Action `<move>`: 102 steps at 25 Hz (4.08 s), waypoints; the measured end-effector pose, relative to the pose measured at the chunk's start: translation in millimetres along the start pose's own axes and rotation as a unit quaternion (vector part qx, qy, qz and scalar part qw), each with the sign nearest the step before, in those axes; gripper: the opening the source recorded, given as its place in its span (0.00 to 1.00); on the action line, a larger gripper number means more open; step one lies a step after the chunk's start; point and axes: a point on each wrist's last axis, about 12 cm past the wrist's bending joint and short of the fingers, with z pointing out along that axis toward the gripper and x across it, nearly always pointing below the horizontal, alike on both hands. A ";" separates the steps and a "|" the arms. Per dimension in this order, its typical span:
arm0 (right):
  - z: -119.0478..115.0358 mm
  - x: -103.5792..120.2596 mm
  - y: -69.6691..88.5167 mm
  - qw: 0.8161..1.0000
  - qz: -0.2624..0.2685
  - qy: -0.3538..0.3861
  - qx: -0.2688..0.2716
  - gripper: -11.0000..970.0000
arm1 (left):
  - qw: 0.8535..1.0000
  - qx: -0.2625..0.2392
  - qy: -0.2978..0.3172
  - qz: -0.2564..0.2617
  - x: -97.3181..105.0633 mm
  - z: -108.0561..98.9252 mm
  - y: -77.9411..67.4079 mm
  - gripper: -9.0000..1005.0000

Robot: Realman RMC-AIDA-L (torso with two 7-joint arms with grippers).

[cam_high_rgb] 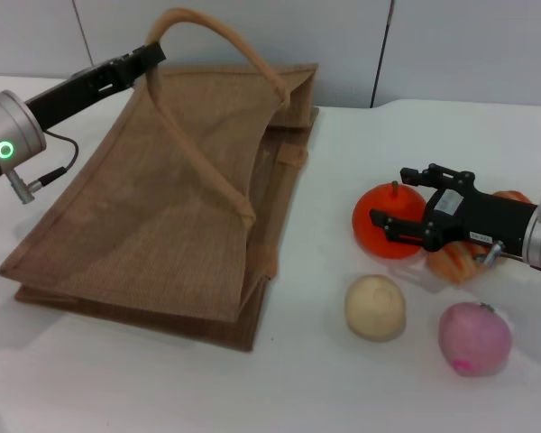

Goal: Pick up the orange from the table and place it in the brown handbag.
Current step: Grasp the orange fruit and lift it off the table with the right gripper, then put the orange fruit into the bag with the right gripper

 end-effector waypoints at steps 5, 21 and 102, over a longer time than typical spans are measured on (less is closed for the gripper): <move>0.4 1.8 1.3 1.000 -0.004 0.008 -0.004 0.82 | 1.000 0.011 -0.003 -0.002 0.3 -1.8 -2.0 0.13; 0.5 3.5 3.2 1.000 -0.011 0.022 -0.019 0.44 | 0.998 0.062 -0.021 -0.012 -3.2 -8.0 -12.1 0.13; 95.5 -70.3 48.9 0.989 -0.131 -0.018 -0.067 0.53 | 0.970 0.224 -0.075 -0.059 -21.5 -14.9 -47.6 0.13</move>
